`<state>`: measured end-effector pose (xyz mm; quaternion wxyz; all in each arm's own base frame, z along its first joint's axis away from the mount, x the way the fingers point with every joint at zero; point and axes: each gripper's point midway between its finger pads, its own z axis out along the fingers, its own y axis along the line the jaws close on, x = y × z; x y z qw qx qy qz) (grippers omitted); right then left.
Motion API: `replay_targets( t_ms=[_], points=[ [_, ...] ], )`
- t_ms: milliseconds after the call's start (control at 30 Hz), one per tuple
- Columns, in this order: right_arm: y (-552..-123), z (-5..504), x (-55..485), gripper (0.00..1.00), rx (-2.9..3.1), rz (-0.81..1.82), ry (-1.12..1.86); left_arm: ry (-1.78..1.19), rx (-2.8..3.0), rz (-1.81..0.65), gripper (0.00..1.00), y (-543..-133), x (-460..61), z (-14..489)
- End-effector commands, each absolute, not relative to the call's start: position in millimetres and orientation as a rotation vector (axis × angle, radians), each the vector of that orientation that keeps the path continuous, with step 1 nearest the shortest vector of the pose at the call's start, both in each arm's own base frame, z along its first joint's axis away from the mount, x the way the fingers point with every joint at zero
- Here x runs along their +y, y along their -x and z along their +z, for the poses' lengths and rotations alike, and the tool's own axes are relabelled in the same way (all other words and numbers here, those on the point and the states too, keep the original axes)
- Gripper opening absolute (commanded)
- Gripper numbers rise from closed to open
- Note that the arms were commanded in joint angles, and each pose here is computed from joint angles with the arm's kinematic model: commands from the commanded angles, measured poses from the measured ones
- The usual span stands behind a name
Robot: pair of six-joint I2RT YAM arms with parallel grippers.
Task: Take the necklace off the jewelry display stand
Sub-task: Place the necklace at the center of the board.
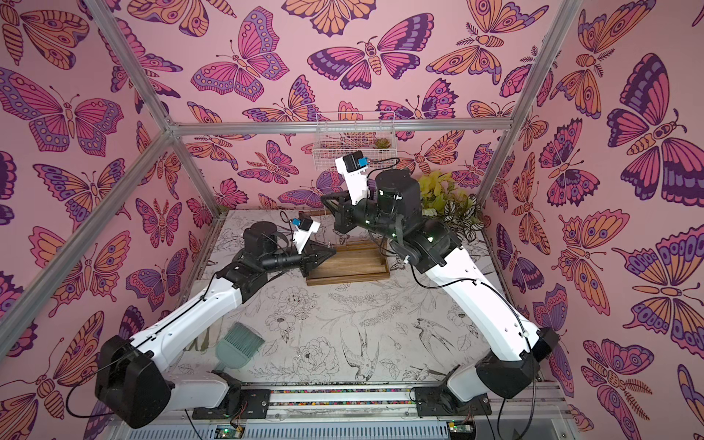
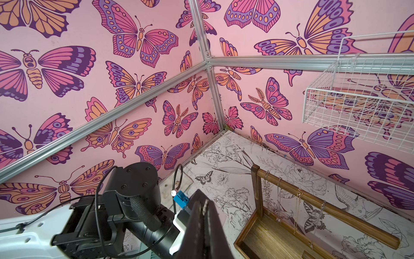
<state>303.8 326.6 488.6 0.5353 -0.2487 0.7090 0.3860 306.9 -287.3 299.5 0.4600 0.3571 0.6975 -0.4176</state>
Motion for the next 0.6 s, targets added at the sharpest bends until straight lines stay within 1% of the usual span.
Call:
replay_targets(
  t_ms=[0, 200, 233, 567],
  points=[
    [-299, 501, 325, 0.00, 1.655, 0.923, 0.588, -0.869, 1.715, -1.018, 0.00, -303, -286, 298],
    [-301, 489, 328, 0.00, 1.678, 0.931, 0.591, -0.828, 1.765, -1.027, 0.00, -298, -281, 287],
    [-302, 485, 330, 0.00, 1.687, 0.935, 0.589, -0.820, 1.742, -1.025, 0.00, -291, -277, 296],
    [-304, 442, 338, 0.00, 1.775, 0.983, 0.568, -0.790, 1.857, -1.023, 0.00, -260, -266, 267]
  ],
)
